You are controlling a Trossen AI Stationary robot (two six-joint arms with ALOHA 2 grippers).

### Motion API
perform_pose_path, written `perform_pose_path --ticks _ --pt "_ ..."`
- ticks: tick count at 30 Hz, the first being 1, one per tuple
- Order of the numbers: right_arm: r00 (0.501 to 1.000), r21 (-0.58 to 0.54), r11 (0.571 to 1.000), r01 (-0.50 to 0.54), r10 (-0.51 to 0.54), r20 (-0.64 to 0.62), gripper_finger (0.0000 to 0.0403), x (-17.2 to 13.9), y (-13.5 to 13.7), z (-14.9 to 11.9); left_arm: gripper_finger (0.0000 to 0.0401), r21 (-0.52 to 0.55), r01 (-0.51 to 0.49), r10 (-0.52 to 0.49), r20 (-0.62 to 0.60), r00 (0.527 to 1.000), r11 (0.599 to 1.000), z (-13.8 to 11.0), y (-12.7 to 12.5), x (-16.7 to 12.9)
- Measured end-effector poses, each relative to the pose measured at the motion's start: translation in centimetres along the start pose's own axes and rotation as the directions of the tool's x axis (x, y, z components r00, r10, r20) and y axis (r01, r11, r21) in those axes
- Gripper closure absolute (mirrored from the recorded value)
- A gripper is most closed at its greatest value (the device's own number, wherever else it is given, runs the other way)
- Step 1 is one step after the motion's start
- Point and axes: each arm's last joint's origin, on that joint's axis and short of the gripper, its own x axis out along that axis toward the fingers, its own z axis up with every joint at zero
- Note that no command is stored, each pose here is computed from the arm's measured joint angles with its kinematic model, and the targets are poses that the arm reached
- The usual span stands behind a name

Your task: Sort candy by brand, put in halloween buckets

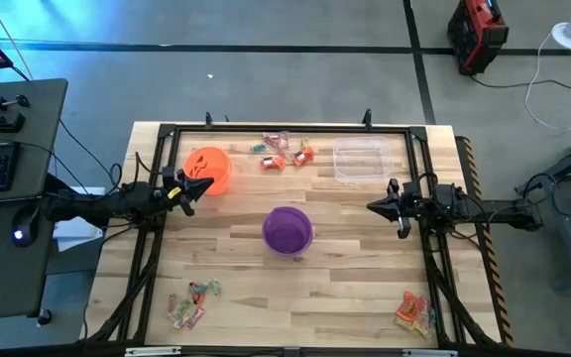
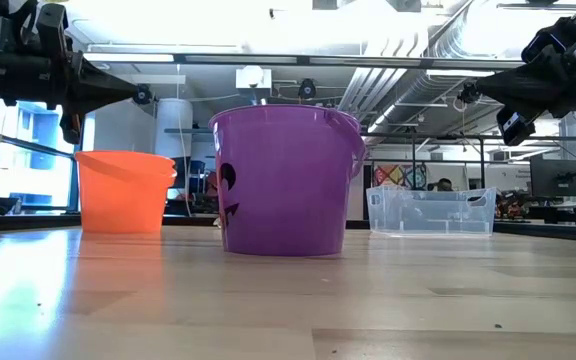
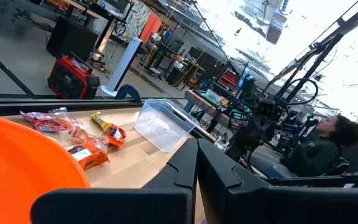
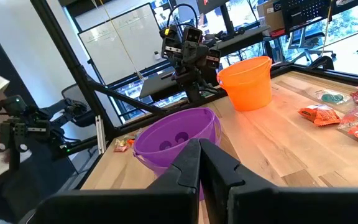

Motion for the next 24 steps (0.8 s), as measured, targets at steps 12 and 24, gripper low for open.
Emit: perform_pose_path --ticks 12,24 --pt "1.000 0.000 1.000 0.000 0.000 0.000 0.0402 0.0 0.0 0.0 0.0400 -0.171 0.028 -0.029 0.001 1.000 0.985 0.1 -0.1 0.0" --pt "1.000 0.000 1.000 0.000 0.000 0.000 0.0402 0.0 0.0 0.0 0.0400 -0.640 0.005 0.241 0.296 0.924 0.768 2.1 0.0 -0.2"
